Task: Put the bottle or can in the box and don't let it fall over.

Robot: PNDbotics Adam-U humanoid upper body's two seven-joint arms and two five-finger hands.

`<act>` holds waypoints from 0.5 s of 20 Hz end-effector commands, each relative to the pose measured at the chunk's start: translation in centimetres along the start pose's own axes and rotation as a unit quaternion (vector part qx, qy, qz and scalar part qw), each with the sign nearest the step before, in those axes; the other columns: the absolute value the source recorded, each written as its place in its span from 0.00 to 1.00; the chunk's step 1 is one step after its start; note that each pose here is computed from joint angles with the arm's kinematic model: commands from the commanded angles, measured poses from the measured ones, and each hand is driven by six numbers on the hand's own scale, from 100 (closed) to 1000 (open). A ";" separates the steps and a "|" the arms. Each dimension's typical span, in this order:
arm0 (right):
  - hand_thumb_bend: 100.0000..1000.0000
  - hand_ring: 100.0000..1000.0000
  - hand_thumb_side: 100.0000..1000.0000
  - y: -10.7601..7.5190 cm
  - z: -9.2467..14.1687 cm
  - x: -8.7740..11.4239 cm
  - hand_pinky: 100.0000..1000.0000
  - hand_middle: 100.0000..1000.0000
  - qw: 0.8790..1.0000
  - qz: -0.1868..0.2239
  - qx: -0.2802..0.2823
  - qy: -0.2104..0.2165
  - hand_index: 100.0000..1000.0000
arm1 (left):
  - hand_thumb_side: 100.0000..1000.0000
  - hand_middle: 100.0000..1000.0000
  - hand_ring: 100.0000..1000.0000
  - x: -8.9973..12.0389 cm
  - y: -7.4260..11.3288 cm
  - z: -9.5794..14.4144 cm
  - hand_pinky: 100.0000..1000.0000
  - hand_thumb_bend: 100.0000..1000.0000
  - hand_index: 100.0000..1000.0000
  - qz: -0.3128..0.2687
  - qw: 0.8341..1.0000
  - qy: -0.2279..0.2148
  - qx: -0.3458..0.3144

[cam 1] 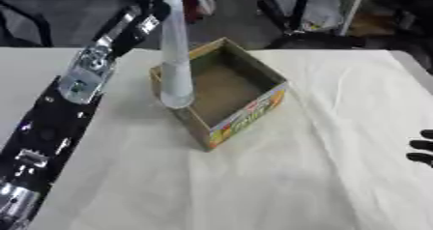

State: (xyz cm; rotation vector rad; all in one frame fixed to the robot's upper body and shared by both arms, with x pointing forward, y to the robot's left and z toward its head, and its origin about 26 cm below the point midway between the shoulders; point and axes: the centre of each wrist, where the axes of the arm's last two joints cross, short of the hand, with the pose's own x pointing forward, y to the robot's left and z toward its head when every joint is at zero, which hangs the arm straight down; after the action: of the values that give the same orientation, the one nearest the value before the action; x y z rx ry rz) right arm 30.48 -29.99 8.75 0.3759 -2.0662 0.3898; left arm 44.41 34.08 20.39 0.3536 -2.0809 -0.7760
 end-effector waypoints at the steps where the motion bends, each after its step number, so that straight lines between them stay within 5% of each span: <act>1: 0.00 0.77 0.41 -0.9 0.3 0.7 0.73 0.76 1.000 0.021 -0.005 0.003 0.82 | 0.99 0.95 1.00 -1.0 4.7 2.8 0.75 0.40 1.00 -0.006 0.997 0.048 0.066; 6: 0.00 0.77 0.41 -1.3 0.9 0.7 0.73 0.76 0.999 0.031 -0.018 0.010 0.82 | 0.98 0.94 1.00 -2.3 9.8 8.6 0.74 0.46 1.00 -0.010 0.979 0.117 0.164; 10: 0.00 0.77 0.41 -1.7 1.2 0.8 0.73 0.76 0.999 0.040 -0.027 0.012 0.82 | 0.98 0.94 1.00 -2.4 11.2 11.9 0.74 0.46 1.00 -0.002 0.966 0.131 0.224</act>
State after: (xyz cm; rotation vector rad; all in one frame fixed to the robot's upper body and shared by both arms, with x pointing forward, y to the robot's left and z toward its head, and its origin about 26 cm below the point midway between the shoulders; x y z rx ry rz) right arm 29.84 -31.35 8.24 0.2935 -2.0564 0.3602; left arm 37.30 47.49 18.01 0.6109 -1.9263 -0.2588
